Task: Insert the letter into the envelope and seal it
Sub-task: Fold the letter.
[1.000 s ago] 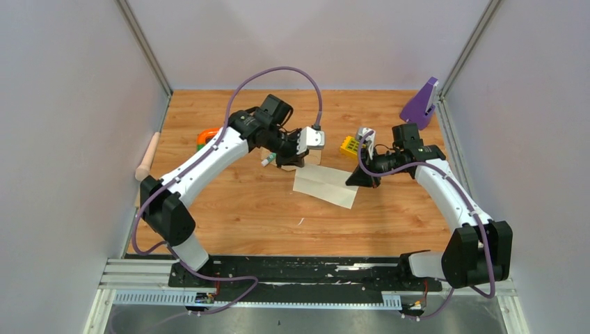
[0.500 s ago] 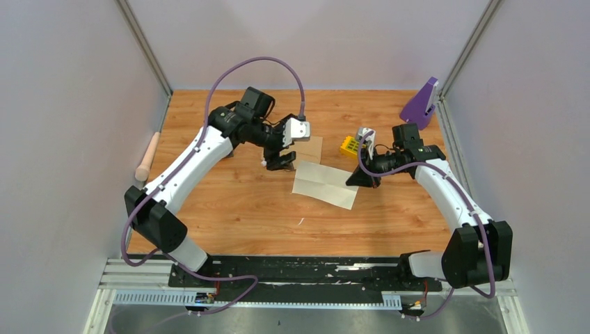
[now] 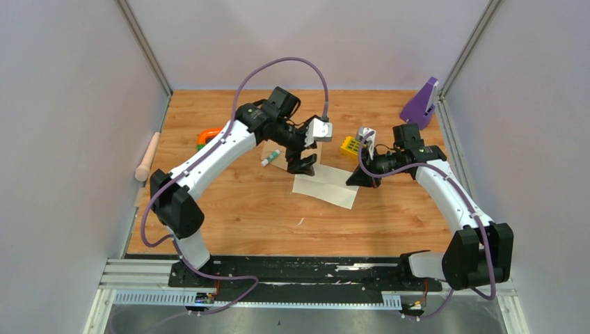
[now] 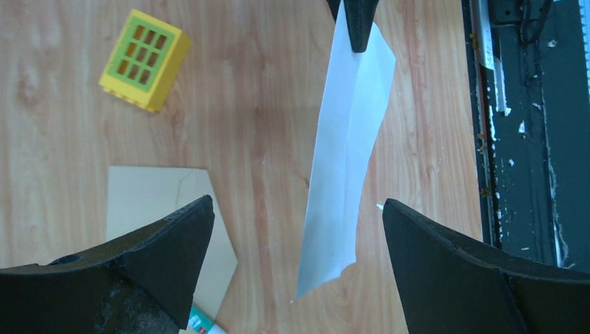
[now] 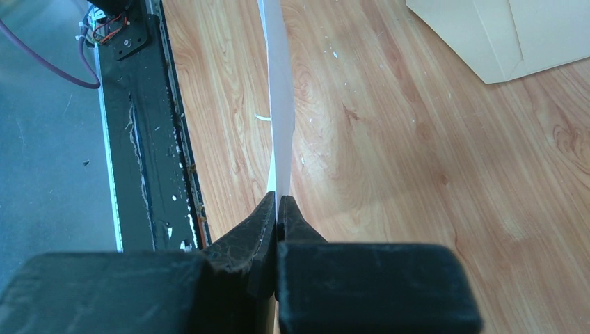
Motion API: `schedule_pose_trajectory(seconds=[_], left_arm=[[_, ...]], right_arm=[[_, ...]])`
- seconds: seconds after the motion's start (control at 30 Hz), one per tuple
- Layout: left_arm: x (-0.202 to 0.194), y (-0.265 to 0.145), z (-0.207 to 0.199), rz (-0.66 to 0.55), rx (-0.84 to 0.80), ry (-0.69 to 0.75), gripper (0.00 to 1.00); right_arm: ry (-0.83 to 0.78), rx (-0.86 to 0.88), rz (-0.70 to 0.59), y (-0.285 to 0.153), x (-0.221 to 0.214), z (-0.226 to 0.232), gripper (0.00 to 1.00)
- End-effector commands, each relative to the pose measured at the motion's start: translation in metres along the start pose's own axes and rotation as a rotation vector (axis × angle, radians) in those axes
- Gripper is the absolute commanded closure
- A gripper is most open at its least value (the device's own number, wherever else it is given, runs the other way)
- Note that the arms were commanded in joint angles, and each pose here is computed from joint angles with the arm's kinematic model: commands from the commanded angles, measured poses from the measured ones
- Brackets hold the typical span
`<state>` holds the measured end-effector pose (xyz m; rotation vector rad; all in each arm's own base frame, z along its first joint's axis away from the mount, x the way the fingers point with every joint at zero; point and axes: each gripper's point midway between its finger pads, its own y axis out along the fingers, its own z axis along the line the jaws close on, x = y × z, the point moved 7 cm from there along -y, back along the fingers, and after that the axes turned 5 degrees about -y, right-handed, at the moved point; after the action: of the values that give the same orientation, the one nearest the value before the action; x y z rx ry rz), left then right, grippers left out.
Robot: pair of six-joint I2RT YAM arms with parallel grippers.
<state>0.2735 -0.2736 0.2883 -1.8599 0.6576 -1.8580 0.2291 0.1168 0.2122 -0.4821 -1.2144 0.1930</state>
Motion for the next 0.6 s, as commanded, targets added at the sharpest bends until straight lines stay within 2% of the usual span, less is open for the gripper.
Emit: schedule_pose_trajectory(seconds=[0.0, 0.1, 0.2, 0.23, 0.27, 0.3, 0.33, 0.37, 0.5, 0.57], left_arm=[[0.0, 0.014, -0.003, 0.008, -0.064, -0.035, 0.02], [-0.007, 0.019, -0.005, 0.023, -0.1, -0.046, 0.09], [-0.01, 0.021, -0.007, 0.032, -0.111, -0.049, 0.27], [-0.011, 0.021, -0.007, 0.032, -0.112, -0.048, 0.37], [-0.013, 0.021, -0.008, 0.034, -0.114, -0.052, 0.42], [-0.012, 0.021, -0.008, 0.029, -0.112, -0.049, 0.54], [-0.012, 0.021, -0.008, 0.028, -0.111, -0.051, 0.59], [-0.013, 0.022, -0.008, 0.029, -0.11, -0.053, 0.7], [-0.01, 0.021, -0.008, 0.025, -0.109, -0.052, 0.96], [-0.009, 0.019, -0.008, 0.02, -0.107, -0.053, 1.0]], right_arm=[[-0.079, -0.001, -0.04, -0.007, 0.014, 0.005, 1.0], [-0.081, -0.001, -0.04, -0.007, 0.015, 0.005, 1.0], [-0.085, -0.005, -0.046, -0.008, 0.017, 0.005, 1.0], [-0.086, -0.007, -0.051, -0.009, 0.017, 0.005, 1.0], [-0.088, -0.006, -0.055, -0.01, 0.018, 0.006, 1.0], [-0.088, -0.005, -0.059, -0.011, 0.018, 0.006, 1.0], [-0.089, -0.005, -0.06, -0.011, 0.018, 0.006, 1.0], [-0.088, -0.003, -0.061, -0.011, 0.018, 0.006, 1.0], [-0.086, -0.001, -0.063, -0.01, 0.019, 0.006, 1.0], [-0.082, 0.003, -0.065, -0.01, 0.02, 0.006, 0.88]])
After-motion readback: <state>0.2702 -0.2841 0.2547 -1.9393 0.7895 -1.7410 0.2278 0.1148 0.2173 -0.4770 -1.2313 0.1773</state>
